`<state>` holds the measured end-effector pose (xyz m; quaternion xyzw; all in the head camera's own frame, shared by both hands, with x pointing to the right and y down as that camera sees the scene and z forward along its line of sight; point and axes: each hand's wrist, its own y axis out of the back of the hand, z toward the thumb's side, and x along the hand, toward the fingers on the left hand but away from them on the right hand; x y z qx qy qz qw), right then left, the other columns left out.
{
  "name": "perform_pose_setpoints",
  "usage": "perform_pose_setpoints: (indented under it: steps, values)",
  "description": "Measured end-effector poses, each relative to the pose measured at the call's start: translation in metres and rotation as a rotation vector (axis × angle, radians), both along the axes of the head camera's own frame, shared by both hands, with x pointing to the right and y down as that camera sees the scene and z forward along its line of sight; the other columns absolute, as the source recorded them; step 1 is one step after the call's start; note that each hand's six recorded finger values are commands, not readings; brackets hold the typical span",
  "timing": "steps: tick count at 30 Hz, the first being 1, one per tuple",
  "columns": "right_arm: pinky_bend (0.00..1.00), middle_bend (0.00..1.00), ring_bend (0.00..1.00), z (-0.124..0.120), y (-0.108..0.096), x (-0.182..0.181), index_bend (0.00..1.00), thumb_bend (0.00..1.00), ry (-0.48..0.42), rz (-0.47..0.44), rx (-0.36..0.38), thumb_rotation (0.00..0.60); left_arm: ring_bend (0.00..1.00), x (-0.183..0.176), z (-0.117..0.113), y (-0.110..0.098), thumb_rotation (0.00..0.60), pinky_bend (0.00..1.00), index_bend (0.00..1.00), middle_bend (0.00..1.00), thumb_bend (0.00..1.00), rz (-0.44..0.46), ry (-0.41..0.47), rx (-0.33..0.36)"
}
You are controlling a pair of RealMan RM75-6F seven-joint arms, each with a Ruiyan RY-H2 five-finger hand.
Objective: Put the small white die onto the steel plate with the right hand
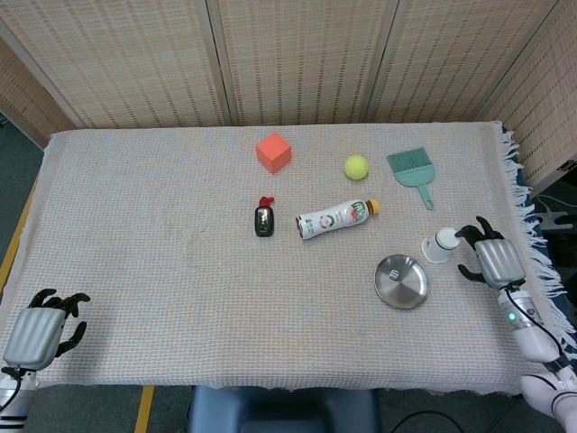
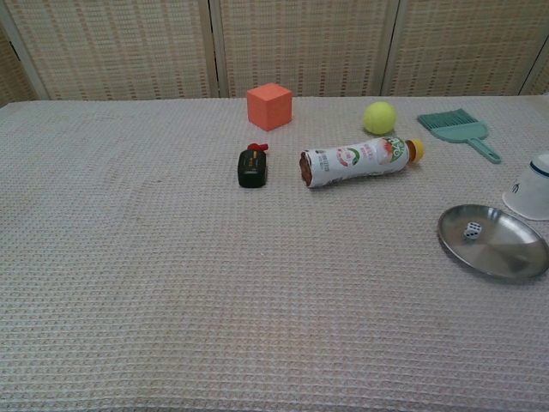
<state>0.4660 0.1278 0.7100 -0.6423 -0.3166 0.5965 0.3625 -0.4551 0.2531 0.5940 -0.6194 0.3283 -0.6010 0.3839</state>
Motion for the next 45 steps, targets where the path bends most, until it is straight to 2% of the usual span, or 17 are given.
perform_pose_setpoints:
  steps: [9, 18, 23, 29, 39, 45]
  values:
    - [0.30, 0.19, 0.02, -0.009, -0.004, -0.019, 0.29, 0.18, -0.064, -0.058, 0.065, 0.600, 0.45, 0.000, 0.001, 0.000, 0.600, 0.23, 0.35, 0.52, 0.37, 0.004, -0.004, -0.002]
    - [0.30, 0.19, 0.02, 0.002, -0.010, -0.025, 0.28, 0.18, -0.053, -0.057, 0.046, 0.600, 0.45, 0.000, 0.001, 0.001, 0.600, 0.23, 0.35, 0.52, 0.37, 0.001, -0.004, -0.005]
    - [0.30, 0.13, 0.02, 0.012, -0.014, -0.028, 0.28, 0.18, -0.042, -0.046, 0.027, 0.600, 0.45, 0.000, 0.001, 0.000, 0.600, 0.22, 0.35, 0.52, 0.37, 0.002, -0.005, -0.001]
    - [0.36, 0.13, 0.02, 0.019, -0.017, -0.035, 0.28, 0.18, -0.054, -0.045, 0.023, 0.600, 0.45, -0.001, 0.000, 0.000, 0.600, 0.22, 0.35, 0.52, 0.37, 0.001, -0.005, -0.001]
    - [0.37, 0.13, 0.02, 0.016, -0.016, -0.041, 0.28, 0.18, -0.087, -0.066, 0.035, 0.600, 0.45, -0.001, 0.001, 0.000, 0.600, 0.22, 0.35, 0.52, 0.37, -0.002, -0.003, -0.002]
    - [0.41, 0.09, 0.02, 0.013, -0.016, -0.042, 0.24, 0.18, -0.099, -0.073, 0.047, 0.600, 0.45, -0.001, 0.000, 0.000, 0.600, 0.22, 0.35, 0.52, 0.37, -0.002, -0.004, -0.001]
